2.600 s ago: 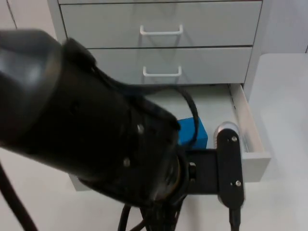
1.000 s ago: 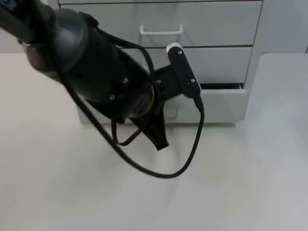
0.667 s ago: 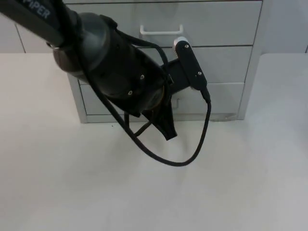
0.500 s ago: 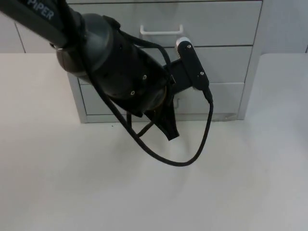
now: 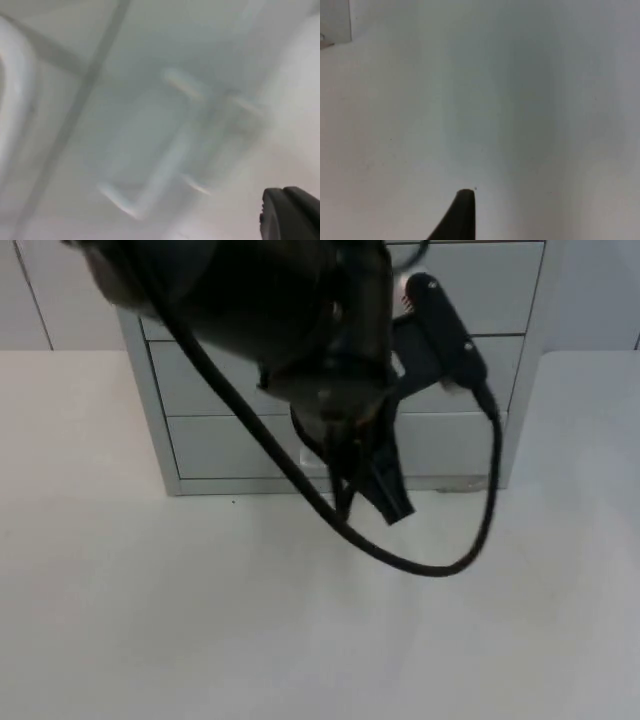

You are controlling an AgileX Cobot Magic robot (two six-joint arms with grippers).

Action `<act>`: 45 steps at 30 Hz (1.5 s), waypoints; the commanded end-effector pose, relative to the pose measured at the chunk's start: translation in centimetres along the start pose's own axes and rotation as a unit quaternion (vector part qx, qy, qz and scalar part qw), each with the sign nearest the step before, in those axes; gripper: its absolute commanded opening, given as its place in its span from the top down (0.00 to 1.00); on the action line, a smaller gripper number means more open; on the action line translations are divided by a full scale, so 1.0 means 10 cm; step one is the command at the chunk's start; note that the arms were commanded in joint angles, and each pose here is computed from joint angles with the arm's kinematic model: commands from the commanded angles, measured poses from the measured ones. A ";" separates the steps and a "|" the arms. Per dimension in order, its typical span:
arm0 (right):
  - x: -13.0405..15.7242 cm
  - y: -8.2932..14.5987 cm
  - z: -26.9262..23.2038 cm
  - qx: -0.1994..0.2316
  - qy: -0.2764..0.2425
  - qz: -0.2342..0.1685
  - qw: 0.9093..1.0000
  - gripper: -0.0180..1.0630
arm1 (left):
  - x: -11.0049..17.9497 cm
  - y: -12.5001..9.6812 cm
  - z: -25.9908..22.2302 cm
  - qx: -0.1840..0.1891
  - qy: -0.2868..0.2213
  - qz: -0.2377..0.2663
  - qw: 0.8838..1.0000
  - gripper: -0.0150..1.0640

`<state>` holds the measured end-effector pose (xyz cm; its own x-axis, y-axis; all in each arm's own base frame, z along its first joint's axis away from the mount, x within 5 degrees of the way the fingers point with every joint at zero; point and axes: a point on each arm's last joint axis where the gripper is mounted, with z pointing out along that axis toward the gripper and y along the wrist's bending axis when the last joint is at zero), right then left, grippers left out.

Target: Open the drawer with the left hand, place the block into the drawer with the right hand, then close the drawer with the left hand.

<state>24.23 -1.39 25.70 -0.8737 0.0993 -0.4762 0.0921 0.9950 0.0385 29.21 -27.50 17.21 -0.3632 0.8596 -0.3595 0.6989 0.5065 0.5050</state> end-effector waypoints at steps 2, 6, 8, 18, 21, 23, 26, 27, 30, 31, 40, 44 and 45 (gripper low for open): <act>0.01 -0.02 -0.02 0.002 0.000 -0.003 1.000 0.14 | -0.03 -0.03 -0.33 0.081 0.002 -0.043 0.996 0.99; 0.01 -0.02 -0.02 0.002 0.000 -0.003 1.000 0.14 | -0.06 0.01 -0.68 0.148 -0.026 -0.066 0.986 0.99; 0.01 -0.02 -0.02 0.002 0.000 -0.003 1.000 0.14 | -0.07 0.10 -0.93 0.160 -0.053 -0.079 0.982 0.99; 0.01 -0.02 -0.02 0.002 0.000 -0.010 1.000 0.14 | 0.01 0.37 -1.32 0.135 -0.080 -0.092 0.983 0.99; 0.01 -0.02 -0.02 0.002 0.000 -0.011 1.000 0.14 | 0.08 0.52 -1.33 0.128 -0.077 -0.120 0.981 0.99; 0.01 -0.02 -0.02 0.002 0.000 -0.011 1.000 0.14 | 0.20 0.68 -1.31 0.119 -0.069 -0.150 0.979 0.99; 0.01 -0.02 -0.02 0.002 0.000 -0.012 1.000 0.14 | 0.48 0.97 -1.26 0.098 -0.050 -0.208 0.972 0.99; 0.01 -0.02 -0.02 0.002 0.000 -0.012 1.000 0.14 | 0.48 0.97 -1.26 0.098 -0.050 -0.208 0.972 0.99; 0.01 -0.02 -0.02 0.002 0.000 -0.012 1.000 0.14 | 0.80 1.25 -1.26 0.072 -0.043 -0.276 0.957 0.99; 0.01 -0.02 -0.02 0.002 0.000 -0.012 1.000 0.14 | 0.80 1.25 -1.26 0.072 -0.043 -0.276 0.957 0.99; 0.01 -0.01 -0.02 0.000 -0.004 -0.011 1.000 0.14 | 1.67 1.73 -1.41 -0.002 -0.015 -0.429 0.903 0.99; 0.00 -0.01 -0.02 -0.001 -0.006 -0.010 1.000 0.14 | 1.82 1.78 -1.49 -0.012 -0.028 -0.453 0.891 0.99; 0.00 -0.01 -0.02 -0.001 -0.006 -0.010 1.000 0.14 | 1.84 1.77 -1.51 -0.014 -0.033 -0.455 0.890 0.99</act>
<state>24.23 -1.38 25.70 -0.8751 0.0827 -0.4767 0.0770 0.9965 0.0315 26.06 -2.01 31.08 -0.7557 0.1127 -0.6451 0.1267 0.9916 0.0249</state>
